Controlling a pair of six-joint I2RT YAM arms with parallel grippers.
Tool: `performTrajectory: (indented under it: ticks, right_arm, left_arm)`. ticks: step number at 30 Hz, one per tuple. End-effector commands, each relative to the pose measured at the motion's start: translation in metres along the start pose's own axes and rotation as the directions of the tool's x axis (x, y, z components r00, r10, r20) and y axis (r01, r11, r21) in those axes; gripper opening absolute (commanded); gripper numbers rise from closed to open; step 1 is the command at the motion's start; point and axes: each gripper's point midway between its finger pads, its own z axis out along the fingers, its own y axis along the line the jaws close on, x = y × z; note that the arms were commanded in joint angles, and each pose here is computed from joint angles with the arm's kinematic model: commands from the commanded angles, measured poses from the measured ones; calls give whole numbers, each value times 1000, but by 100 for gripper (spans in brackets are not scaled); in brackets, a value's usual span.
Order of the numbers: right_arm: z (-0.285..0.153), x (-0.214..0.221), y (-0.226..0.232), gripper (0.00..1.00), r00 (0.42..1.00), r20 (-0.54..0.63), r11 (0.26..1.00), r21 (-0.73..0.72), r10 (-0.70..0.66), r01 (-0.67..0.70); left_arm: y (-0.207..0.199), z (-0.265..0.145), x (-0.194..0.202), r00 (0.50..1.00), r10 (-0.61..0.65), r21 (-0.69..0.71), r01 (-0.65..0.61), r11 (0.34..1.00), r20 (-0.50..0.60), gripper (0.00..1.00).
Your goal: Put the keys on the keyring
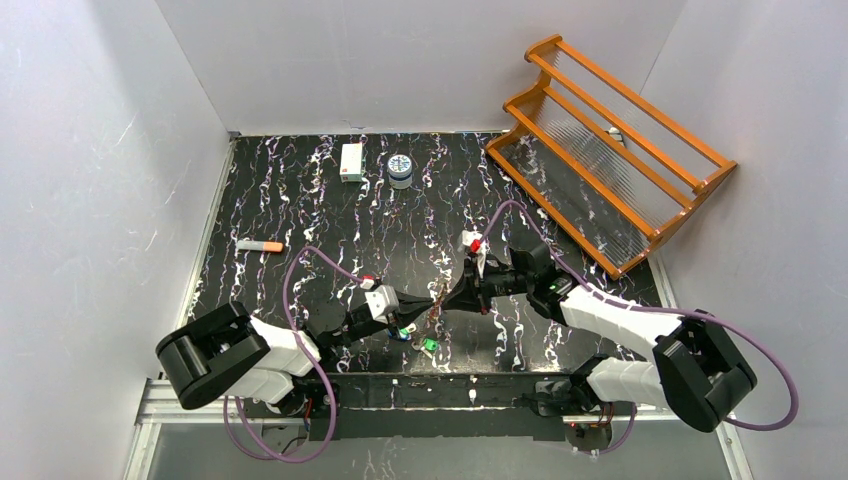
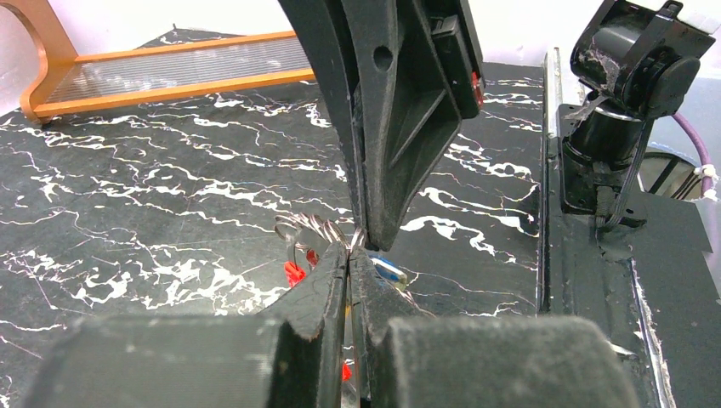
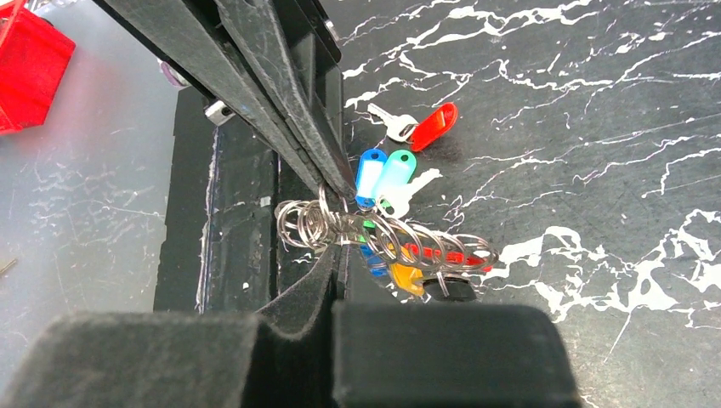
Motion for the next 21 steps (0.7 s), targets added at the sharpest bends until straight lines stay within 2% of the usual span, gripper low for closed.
performTrajectory:
  ticks: [1, 8, 21]
  right_arm:
    - [4, 2, -6, 1, 1000, -10, 1000, -4, -5, 5]
    - [9, 5, -9, 1, 1000, -24, 1000, -26, 13, -13]
    - [20, -14, -14, 4, 999, 34, 1000, -26, 1, 0]
  left_arm:
    - [0, 2, -43, 986, 53, -5, -53, 999, 158, 0]
    - [-1, 2, -44, 985, 54, 4, -55, 998, 162, 0]
    - [-4, 2, -44, 985, 53, 21, -57, 998, 161, 0]
